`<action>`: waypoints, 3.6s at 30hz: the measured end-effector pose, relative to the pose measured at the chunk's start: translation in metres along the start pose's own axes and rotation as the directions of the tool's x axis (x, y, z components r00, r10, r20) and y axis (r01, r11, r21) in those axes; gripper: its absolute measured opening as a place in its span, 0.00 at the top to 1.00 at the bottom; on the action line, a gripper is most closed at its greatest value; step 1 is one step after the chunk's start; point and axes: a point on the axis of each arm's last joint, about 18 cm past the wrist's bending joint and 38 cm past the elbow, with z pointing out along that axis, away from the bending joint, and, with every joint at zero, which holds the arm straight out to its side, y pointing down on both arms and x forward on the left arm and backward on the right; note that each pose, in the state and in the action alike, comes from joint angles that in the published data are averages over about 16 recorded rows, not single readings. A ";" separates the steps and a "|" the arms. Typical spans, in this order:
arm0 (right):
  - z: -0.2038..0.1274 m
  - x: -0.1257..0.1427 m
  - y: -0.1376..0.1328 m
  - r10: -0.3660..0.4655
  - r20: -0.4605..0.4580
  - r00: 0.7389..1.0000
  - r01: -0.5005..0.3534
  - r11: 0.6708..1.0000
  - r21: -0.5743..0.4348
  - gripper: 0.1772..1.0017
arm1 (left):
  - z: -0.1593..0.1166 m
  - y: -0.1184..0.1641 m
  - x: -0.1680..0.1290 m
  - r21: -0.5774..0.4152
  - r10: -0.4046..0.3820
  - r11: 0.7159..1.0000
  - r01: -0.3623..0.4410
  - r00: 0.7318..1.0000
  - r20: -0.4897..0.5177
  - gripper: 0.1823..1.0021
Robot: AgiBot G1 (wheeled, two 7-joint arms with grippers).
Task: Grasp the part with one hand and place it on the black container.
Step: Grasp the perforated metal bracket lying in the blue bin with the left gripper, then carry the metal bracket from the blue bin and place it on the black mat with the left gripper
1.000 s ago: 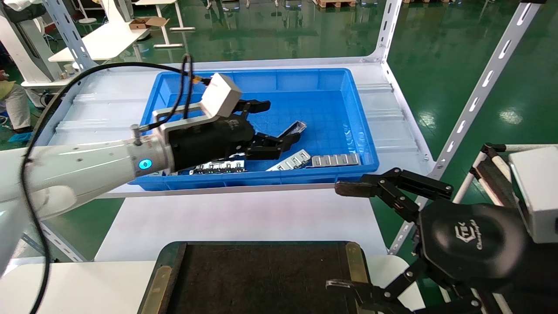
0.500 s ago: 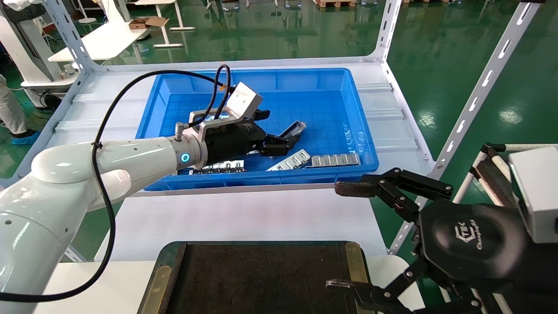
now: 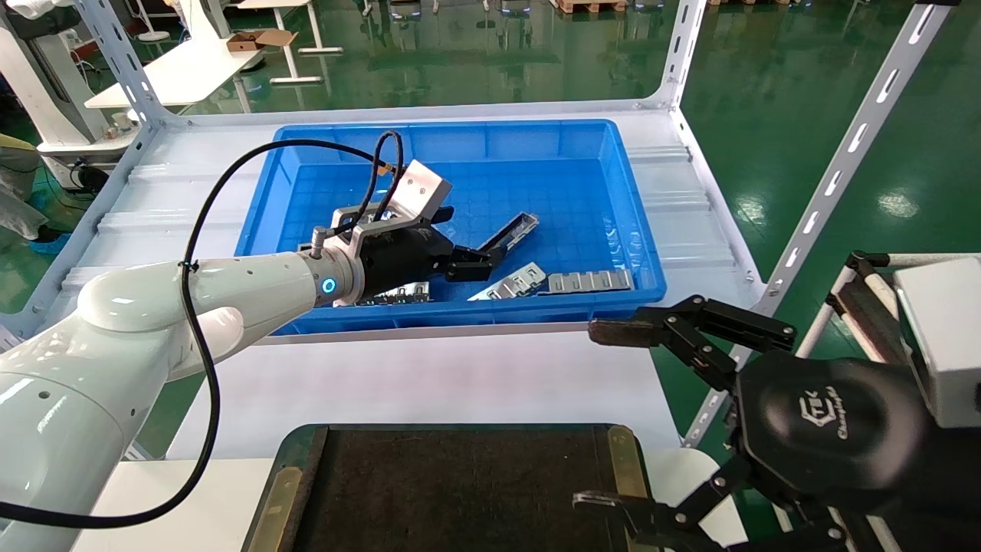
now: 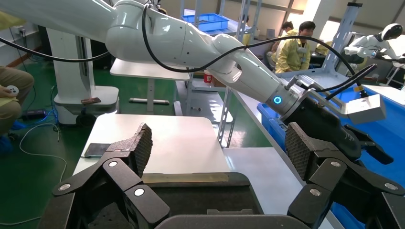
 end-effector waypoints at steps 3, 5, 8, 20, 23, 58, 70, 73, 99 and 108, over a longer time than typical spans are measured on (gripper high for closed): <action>0.000 0.000 0.000 0.000 0.000 1.000 0.000 1.000 0.000 0.01 | 0.001 0.001 0.001 -0.002 -0.005 1.000 0.005 1.000 0.004 0.01; 0.000 0.000 0.000 0.000 0.000 1.000 0.000 1.000 0.000 0.02 | 0.002 0.001 0.002 -0.002 -0.009 1.000 0.009 1.000 0.006 0.01; 0.000 0.000 0.000 0.000 0.000 1.000 0.000 1.000 0.000 0.04 | 0.004 0.001 0.004 -0.003 -0.014 1.000 0.014 1.000 0.008 0.02; 0.000 0.000 0.000 0.000 0.000 1.000 0.000 1.000 0.000 0.22 | 0.007 0.007 0.010 -0.020 -0.025 0.999 0.025 1.000 0.009 0.16; 0.000 0.000 0.000 0.000 0.000 1.000 0.000 1.000 0.000 0.30 | 0.007 0.009 0.010 -0.026 -0.028 0.999 0.028 1.000 0.011 0.21; 0.000 0.000 0.000 0.000 0.000 1.000 0.000 1.000 0.000 0.97 | -0.016 -0.021 0.007 0.100 0.001 0.995 0.009 0.995 -0.098 0.78; 0.000 0.000 0.000 0.000 0.000 1.000 0.000 1.000 0.000 0.98 | -0.061 -0.037 0.004 0.235 0.039 0.972 0.019 0.970 -0.240 0.78; 0.000 0.000 0.000 0.000 0.000 1.000 0.000 1.000 0.000 0.98 | -0.076 -0.033 0.007 0.262 0.055 0.965 0.021 0.958 -0.282 0.78; 0.000 0.000 0.000 0.000 0.000 1.000 0.000 1.000 0.000 0.98 | -0.189 0.079 0.130 0.151 -0.087 0.972 0.180 0.872 -0.482 0.79; 0.000 0.000 0.000 0.000 0.000 1.000 0.000 1.000 0.000 0.98 | -0.188 0.144 0.174 0.006 -0.307 0.939 0.343 0.847 -0.434 0.79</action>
